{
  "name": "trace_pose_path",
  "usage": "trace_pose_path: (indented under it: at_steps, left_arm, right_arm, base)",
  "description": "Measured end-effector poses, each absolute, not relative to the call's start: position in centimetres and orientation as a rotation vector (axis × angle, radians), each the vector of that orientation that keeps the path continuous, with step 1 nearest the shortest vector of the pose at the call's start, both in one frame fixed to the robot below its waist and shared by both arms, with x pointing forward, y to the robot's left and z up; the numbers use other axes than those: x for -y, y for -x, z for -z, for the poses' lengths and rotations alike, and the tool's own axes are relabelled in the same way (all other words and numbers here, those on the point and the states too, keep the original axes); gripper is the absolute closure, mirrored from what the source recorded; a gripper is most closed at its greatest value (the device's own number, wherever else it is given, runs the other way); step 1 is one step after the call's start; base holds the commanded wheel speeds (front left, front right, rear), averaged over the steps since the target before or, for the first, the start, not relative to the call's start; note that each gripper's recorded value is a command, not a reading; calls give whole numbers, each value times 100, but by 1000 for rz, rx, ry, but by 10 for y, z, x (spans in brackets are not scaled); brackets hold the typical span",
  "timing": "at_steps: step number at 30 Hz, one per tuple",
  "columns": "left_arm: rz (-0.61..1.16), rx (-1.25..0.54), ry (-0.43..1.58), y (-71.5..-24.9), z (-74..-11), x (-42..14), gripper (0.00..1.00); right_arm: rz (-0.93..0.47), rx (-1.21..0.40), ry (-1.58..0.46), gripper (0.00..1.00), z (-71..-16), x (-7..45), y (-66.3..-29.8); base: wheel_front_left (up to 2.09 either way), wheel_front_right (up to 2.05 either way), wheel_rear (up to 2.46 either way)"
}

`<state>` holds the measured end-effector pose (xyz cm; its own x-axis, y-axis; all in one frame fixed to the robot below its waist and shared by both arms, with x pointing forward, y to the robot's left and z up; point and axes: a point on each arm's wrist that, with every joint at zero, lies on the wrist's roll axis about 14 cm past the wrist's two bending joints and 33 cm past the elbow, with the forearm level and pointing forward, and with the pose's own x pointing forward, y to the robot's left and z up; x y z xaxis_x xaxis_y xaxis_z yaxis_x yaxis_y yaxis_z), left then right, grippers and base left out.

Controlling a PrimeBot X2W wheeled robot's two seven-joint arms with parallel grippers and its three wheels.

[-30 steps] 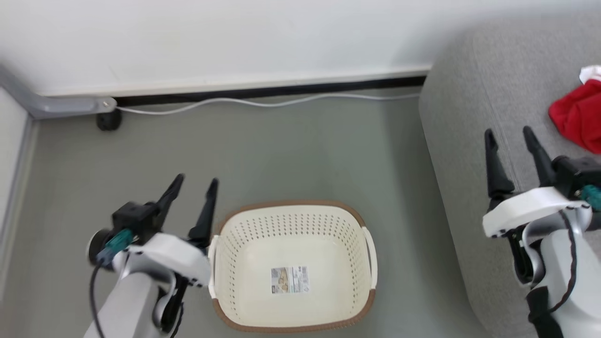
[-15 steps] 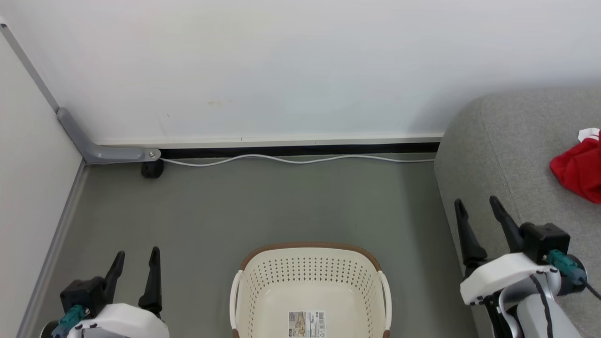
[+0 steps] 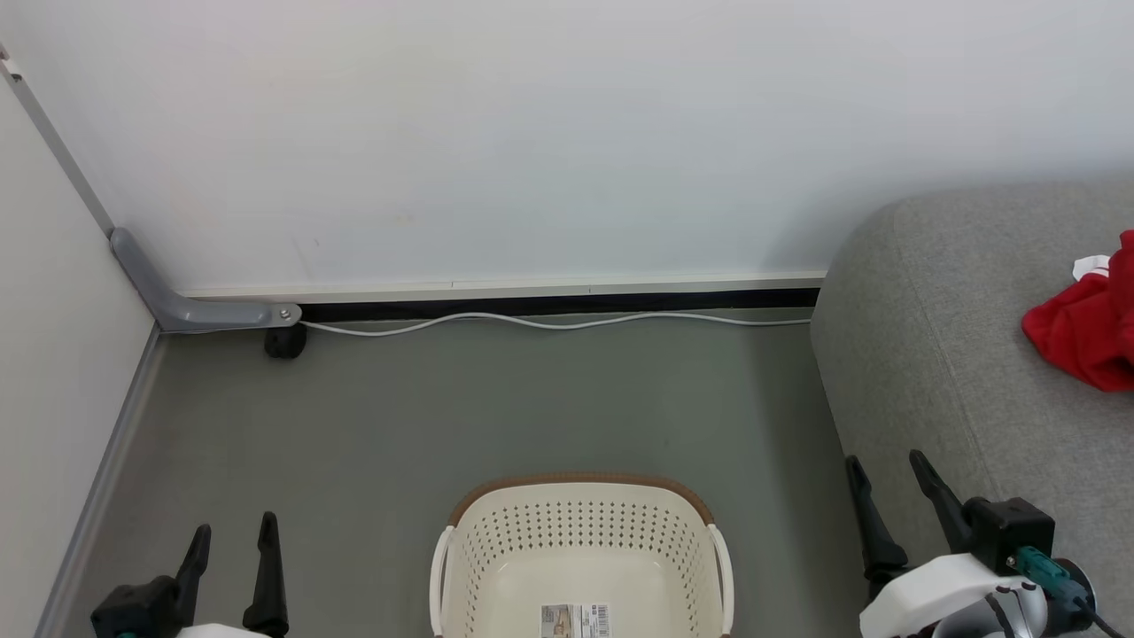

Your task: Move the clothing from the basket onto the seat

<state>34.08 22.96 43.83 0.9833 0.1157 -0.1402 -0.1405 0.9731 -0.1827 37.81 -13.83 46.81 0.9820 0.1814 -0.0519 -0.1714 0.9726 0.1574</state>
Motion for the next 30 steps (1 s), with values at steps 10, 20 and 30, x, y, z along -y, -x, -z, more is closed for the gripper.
trace_pose_path:
  at_steps: [10,20,30]
  left_arm:
    - [-122,-147,189,-337,-432,-224,0]
    - [-95,-155,204,-339,-429,-215,0]
    - [-48,-159,206,-342,-429,-201,0]
  right_arm:
    - [-167,-78,-155,0,-463,139,-374]
    - [-143,-82,-155,0,-461,145,-376]
    - [-131,-85,-157,0,-460,149,-375]
  base:
    - [0,0,0]
    - [0,0,0]
    - [0,0,0]
